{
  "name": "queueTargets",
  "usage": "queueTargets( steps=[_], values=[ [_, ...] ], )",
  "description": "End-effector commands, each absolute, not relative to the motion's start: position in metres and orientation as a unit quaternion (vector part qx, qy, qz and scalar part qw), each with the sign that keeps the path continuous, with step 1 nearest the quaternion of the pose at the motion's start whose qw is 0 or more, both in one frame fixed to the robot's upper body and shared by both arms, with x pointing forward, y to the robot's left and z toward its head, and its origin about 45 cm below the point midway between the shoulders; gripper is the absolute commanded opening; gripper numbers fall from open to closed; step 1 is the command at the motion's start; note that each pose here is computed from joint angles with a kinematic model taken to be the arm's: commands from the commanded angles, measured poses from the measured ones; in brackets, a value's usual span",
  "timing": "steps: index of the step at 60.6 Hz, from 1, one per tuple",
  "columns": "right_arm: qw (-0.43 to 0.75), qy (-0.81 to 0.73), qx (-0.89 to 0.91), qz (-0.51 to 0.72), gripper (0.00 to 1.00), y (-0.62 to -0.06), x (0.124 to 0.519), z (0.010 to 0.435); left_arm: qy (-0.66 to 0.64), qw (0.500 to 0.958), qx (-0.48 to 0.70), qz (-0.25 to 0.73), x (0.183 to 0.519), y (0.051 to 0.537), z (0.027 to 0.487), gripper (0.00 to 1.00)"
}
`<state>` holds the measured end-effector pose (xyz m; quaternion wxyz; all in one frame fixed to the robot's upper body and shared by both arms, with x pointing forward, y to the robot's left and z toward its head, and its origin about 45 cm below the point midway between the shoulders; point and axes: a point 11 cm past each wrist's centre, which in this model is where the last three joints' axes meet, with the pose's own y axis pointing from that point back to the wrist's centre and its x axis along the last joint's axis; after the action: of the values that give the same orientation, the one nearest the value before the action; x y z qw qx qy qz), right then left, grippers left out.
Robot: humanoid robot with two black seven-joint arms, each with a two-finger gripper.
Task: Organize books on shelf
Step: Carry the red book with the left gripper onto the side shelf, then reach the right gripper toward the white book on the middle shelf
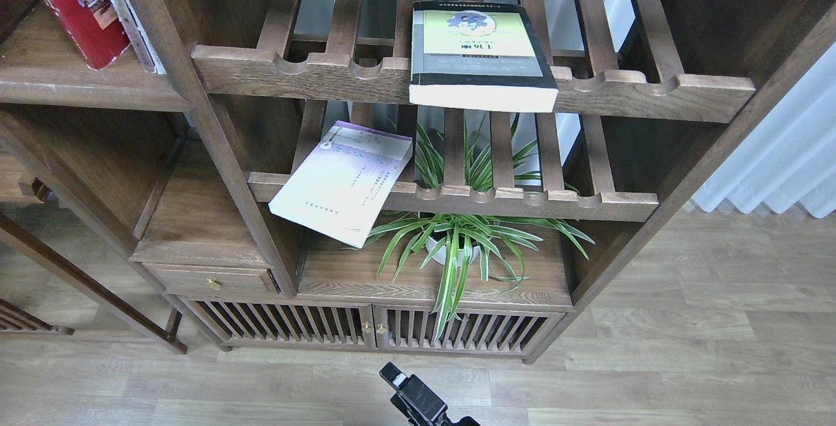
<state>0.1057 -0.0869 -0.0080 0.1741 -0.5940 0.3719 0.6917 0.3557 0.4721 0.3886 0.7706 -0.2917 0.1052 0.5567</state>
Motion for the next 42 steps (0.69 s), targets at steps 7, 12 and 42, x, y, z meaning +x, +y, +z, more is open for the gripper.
queueTargets(
  steps=[7, 12, 42],
  values=[
    [0.174, 0.375, -0.593, 0.691, 0.99, -0.088, 0.106, -0.009, 0.164, 0.744, -0.305, 0.572, 0.311, 0.486, 0.339, 0.59],
    [0.171, 0.381, -0.591, 0.69, 0.99, -0.091, 0.107, -0.012, 0.189, 0.732, -0.308, 0.577, 0.299, 0.49, 0.321, 0.62],
    [0.209, 0.403, -0.594, 0.664, 0.99, -0.107, 0.145, -0.005, 0.363, 0.645, -0.308, 0.598, 0.239, 0.452, 0.176, 0.93]
  ],
)
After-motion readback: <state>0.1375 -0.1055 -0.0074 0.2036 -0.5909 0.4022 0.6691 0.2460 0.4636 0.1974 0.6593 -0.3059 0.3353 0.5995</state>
